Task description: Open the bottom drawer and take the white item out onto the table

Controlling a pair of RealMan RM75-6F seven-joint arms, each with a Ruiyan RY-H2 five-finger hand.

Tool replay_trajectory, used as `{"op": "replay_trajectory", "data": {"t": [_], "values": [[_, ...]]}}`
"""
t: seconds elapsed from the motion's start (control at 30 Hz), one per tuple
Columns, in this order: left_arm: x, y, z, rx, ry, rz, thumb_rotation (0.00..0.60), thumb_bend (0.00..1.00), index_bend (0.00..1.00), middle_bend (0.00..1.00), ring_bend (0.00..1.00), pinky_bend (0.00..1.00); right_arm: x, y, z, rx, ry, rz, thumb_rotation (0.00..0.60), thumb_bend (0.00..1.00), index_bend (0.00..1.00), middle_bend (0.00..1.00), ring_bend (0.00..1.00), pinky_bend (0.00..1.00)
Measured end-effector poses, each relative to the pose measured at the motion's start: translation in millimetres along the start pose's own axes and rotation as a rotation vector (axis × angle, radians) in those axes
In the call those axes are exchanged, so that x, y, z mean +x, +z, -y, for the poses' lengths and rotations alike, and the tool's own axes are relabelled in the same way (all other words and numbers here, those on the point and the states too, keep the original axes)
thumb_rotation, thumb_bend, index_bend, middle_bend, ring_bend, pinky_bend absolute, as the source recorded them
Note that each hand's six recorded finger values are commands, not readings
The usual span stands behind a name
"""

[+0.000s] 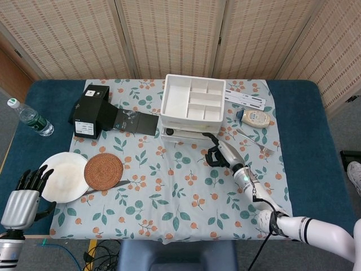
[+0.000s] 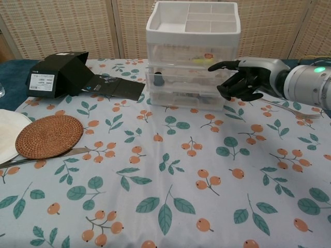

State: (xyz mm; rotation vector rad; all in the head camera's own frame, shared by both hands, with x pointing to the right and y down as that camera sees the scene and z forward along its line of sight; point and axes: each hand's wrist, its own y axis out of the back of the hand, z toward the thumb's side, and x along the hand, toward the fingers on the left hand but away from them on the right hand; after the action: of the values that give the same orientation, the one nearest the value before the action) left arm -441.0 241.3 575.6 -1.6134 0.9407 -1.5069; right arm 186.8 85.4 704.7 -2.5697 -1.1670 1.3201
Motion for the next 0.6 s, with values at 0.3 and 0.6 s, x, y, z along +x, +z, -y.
{"op": "replay_trajectory", "data": {"t": [0.3,0.6], "values": [[0,-1,-1,0.001,0.002,-0.002,0.600,0.25,0.10,0.07,0.10,0.06,-11,0,6,0.039,0.031,0.029,0.600,0.57,0.24,0.73,0.93,1.00],[0,1,-2,0.000,0.006,0.002,0.600,0.25,0.10,0.07,0.10,0.06,-4,-2,11,0.058,0.059,0.036,0.600,0.57,0.28,0.73,0.93,1.00]]}}
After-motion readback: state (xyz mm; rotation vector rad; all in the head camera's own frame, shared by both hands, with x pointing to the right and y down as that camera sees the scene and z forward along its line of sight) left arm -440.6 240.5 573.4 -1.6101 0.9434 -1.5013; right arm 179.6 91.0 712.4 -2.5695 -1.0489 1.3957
